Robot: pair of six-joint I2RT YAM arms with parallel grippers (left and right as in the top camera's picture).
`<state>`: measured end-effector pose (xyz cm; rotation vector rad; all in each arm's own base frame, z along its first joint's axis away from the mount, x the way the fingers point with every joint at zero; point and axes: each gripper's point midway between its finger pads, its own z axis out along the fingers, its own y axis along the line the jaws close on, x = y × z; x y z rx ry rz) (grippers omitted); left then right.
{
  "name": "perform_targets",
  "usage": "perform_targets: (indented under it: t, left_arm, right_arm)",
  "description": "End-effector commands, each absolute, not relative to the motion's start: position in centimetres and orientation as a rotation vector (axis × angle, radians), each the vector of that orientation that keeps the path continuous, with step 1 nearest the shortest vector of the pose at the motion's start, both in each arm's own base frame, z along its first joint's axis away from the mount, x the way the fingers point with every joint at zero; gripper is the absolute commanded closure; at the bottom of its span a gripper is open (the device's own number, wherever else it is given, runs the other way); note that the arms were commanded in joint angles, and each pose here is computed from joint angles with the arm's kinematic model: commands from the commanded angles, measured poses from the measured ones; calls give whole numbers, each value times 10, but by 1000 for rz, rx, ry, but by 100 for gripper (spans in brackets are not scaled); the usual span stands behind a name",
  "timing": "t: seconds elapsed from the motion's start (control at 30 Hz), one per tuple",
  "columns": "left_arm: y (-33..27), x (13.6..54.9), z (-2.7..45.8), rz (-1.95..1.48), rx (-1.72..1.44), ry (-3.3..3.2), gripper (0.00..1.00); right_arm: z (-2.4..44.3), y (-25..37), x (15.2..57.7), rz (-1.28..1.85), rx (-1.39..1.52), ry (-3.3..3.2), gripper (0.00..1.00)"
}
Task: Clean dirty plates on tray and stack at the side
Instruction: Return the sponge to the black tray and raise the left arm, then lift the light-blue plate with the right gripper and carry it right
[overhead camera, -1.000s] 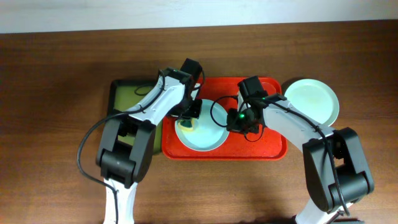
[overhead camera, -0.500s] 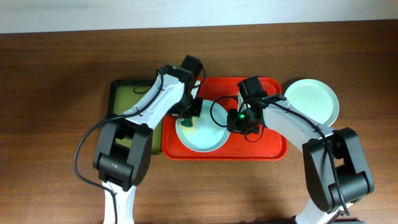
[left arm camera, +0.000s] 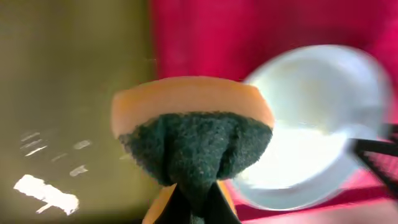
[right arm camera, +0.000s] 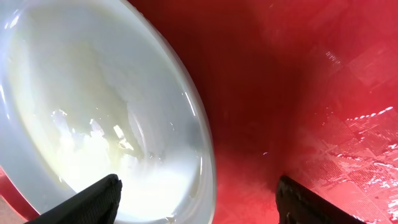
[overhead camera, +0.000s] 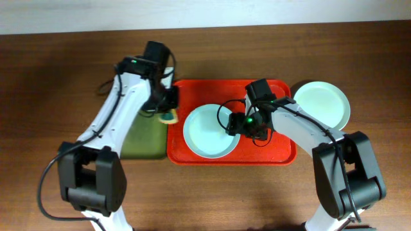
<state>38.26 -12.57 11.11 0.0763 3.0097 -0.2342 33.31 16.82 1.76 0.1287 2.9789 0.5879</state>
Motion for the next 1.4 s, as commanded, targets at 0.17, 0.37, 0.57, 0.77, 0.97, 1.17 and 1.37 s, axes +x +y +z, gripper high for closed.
perform_targets:
  t: [0.17, 0.37, 0.57, 0.77, 0.97, 1.17, 1.37]
  left_arm:
    - [-18, 369, 37, 49, -226, 3066, 100]
    - [-19, 376, 42, 41, -226, 3030, 39]
    - [43, 419, 243, -50, -515, 2521, 1]
    - [71, 410, 258, -27, -593, 2464, 1]
    - [70, 410, 258, -28, -589, 2465, 1]
    - [70, 410, 258, -28, -589, 2465, 1]
    - [70, 410, 258, -28, -589, 2465, 1]
  right_arm:
    - [16, 167, 332, 559, 125, 2979, 21]
    - [16, 167, 332, 558, 125, 2979, 20]
    - [12, 171, 332, 416, 93, 2961, 41]
    - [7, 170, 334, 121, 34, 2891, 82]
    - [28, 152, 332, 269, 213, 2997, 96]
    - [141, 180, 382, 500, 183, 2847, 96]
    - [169, 273, 407, 390, 30, 2530, 96]
